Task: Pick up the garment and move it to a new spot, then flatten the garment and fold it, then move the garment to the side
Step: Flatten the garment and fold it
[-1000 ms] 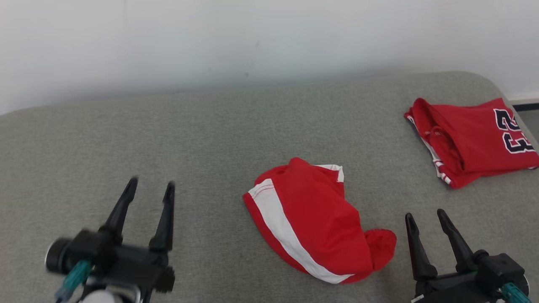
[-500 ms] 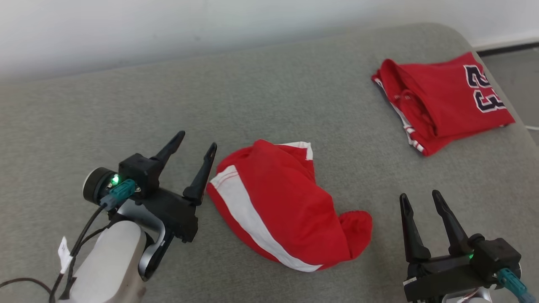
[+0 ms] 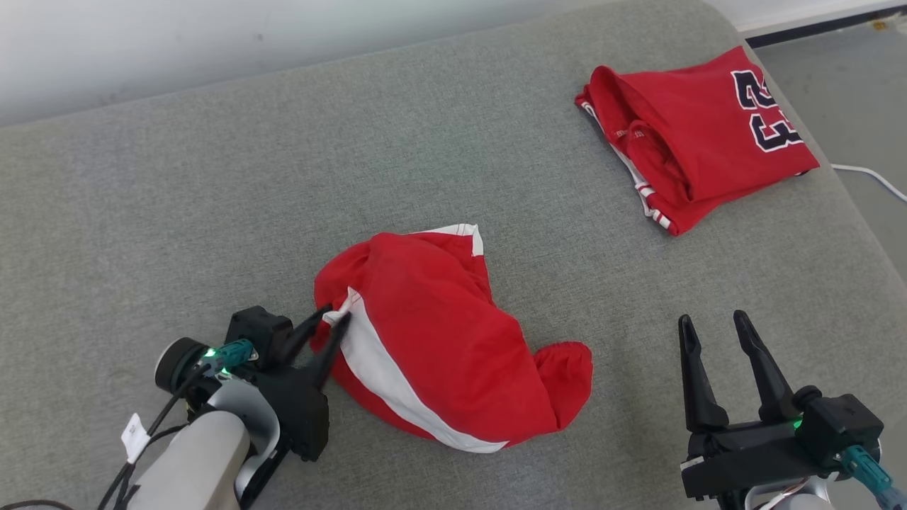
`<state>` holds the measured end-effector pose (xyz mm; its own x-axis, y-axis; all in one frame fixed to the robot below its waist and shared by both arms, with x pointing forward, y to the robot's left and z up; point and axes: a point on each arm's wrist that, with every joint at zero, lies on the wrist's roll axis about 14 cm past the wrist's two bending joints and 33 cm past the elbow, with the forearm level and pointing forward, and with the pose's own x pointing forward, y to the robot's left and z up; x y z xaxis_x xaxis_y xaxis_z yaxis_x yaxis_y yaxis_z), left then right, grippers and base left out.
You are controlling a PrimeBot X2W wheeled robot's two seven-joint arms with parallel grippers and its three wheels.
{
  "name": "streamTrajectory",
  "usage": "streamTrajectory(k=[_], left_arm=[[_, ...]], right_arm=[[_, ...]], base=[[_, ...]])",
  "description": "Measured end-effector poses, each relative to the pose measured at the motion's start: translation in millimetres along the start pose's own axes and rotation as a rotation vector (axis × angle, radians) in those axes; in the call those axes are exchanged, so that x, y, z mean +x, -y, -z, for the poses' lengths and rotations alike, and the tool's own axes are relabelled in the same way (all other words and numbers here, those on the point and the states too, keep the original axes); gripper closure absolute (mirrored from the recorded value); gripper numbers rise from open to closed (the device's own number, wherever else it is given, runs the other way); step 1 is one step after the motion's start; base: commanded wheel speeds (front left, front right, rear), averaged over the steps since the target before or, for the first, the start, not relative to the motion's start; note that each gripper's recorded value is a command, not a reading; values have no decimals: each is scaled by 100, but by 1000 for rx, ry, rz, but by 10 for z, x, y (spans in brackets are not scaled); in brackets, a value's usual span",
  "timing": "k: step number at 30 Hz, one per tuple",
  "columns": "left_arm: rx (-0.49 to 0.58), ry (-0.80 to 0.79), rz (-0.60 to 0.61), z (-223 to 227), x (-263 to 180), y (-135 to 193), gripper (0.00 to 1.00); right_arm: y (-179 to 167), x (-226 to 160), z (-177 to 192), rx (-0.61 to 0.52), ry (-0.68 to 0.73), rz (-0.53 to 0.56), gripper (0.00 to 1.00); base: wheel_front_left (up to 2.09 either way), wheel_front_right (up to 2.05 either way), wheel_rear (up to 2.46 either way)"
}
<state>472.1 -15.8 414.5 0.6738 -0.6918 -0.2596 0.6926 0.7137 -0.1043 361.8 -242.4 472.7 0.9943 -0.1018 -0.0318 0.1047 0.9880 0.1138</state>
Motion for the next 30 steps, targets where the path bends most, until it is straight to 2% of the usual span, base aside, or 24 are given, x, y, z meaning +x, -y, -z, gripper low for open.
streamTrajectory(k=[5,10,17,21,27,28,29,30], left_arm=[[7,56,-31,-159,-45,-104,100],[-13,132,-114,-373,-159,-307,100],[-79,235,-287,-477,-702,-570,100],[-162,230,-440,-152,-1311,-612,100],[-275,169,-545,312,-1802,-425,100],[-291,161,-555,364,-1842,-392,66],[-296,156,-561,394,-1870,-368,0],[-294,159,-567,394,-1894,-365,0]], right_arm=[[-2,-11,-15,-5,5,-3,0],[-49,-8,-6,0,5,-19,0],[-259,40,52,6,-9,-91,0],[-431,98,58,11,-8,-146,0],[-571,115,114,13,-25,-193,0],[-601,119,119,14,-26,-202,0],[-627,122,119,14,-26,-210,0],[-657,121,120,15,-27,-219,0]], base=[[0,0,0],[0,0,0],[0,0,0],[0,0,0],[0,0,0],[0,0,0],[0,0,0],[0,0,0]])
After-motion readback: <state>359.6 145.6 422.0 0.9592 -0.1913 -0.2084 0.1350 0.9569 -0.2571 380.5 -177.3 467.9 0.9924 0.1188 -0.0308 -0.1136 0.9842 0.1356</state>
